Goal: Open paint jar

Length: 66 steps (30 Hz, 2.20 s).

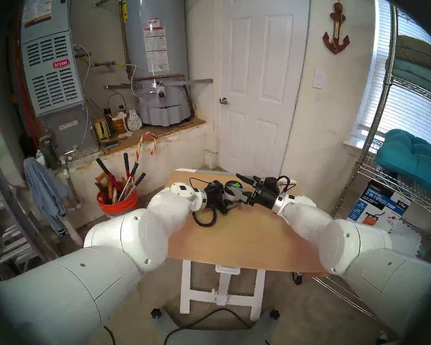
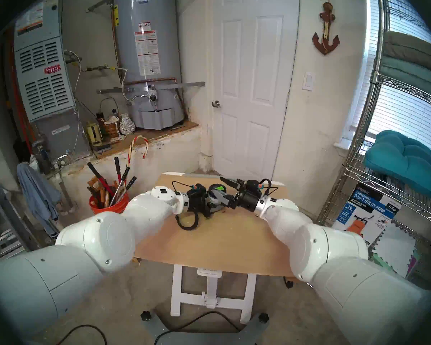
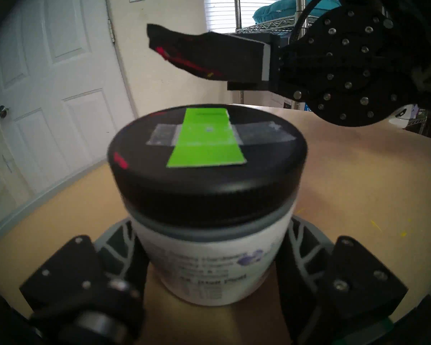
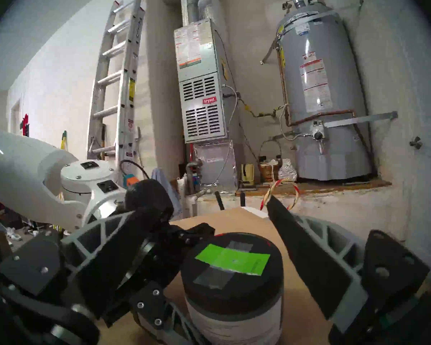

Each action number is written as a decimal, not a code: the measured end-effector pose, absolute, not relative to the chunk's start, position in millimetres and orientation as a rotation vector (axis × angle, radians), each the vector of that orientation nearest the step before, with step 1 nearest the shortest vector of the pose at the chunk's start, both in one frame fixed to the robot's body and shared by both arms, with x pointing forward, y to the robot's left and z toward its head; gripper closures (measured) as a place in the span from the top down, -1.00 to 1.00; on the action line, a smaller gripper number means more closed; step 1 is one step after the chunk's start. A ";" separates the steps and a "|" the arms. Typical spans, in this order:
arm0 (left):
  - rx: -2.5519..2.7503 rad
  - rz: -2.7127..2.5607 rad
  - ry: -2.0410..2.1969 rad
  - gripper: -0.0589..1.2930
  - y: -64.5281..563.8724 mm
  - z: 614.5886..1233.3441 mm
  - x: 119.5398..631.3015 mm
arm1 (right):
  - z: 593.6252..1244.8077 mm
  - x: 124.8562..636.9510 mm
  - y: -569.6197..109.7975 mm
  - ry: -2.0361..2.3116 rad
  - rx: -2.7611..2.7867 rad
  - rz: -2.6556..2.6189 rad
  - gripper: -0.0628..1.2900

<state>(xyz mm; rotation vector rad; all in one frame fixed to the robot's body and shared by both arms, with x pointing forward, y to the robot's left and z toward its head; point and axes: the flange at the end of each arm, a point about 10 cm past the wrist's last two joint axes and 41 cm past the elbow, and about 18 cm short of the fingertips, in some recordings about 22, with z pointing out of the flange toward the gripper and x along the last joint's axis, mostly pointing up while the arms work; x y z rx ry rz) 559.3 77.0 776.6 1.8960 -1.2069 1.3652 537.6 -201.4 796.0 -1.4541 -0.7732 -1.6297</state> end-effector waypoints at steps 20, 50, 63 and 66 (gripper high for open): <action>1.924 1.369 -1.217 0.21 79.4 779.5 563.3 | 796.1 541.1 -196.5 -0.856 -1.477 -1.664 0.90; 1.945 1.374 -1.221 0.21 80.8 781.2 566.1 | 792.5 539.0 -190.9 -0.936 -1.492 -1.613 0.90; 1.948 1.376 -1.216 0.21 81.1 781.0 566.3 | 793.3 540.7 -188.7 -0.959 -1.494 -1.637 0.90; 1.948 1.377 -1.215 0.21 81.1 781.0 566.3 | 792.6 540.4 -188.4 -0.964 -1.495 -1.636 0.90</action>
